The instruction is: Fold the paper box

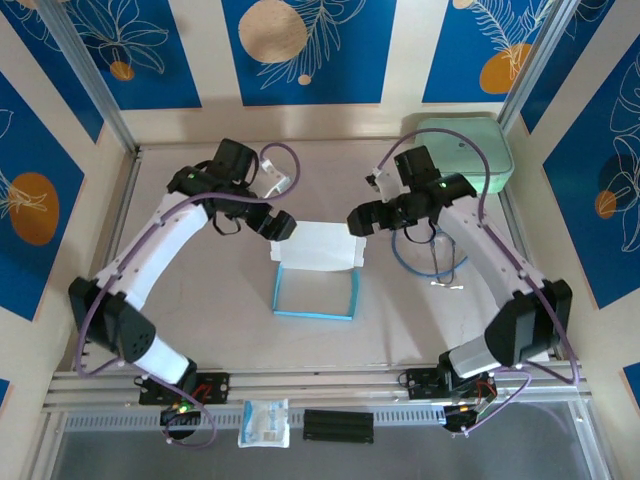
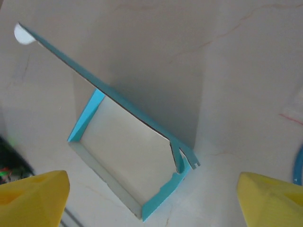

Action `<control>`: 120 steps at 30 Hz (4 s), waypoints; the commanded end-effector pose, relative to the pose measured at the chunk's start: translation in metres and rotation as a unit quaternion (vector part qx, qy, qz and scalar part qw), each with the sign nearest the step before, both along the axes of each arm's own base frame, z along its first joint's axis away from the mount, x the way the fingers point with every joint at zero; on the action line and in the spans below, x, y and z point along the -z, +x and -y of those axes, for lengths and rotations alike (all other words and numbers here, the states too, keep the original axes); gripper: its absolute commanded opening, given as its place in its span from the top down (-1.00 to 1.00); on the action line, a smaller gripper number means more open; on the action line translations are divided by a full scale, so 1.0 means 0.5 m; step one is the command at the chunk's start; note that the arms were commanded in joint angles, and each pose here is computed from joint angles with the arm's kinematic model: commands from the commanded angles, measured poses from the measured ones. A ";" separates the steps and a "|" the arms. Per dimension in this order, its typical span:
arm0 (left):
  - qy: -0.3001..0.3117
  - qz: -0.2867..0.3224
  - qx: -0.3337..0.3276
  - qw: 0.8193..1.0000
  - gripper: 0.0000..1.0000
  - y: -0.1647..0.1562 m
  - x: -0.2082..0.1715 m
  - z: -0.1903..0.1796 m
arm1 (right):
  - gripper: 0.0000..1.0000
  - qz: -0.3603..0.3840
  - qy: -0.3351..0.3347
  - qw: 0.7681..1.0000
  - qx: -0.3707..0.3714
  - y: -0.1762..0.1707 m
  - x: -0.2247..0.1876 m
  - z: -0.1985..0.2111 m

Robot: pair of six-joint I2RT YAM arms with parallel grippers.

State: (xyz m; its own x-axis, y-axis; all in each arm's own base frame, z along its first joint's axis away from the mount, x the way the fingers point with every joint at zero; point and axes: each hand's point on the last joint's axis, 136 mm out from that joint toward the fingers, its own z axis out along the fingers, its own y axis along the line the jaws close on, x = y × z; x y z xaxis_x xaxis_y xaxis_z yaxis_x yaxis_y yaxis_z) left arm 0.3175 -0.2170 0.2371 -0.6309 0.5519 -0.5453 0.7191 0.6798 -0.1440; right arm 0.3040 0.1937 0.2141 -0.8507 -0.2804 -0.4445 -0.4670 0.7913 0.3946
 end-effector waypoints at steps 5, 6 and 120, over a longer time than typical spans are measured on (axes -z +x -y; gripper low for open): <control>0.059 -0.092 0.046 0.993 -0.97 -0.022 0.079 -0.019 | -0.64 -0.071 -0.050 0.995 -0.048 -0.026 0.061 -0.017; 0.065 -0.092 0.035 0.993 -0.89 -0.013 0.092 -0.021 | -0.61 -0.072 -0.058 0.995 -0.047 -0.024 0.069 -0.017; -0.056 -0.008 -0.353 0.934 0.92 0.150 0.212 0.054 | 1.00 0.090 -0.085 0.966 0.229 0.204 0.171 -0.060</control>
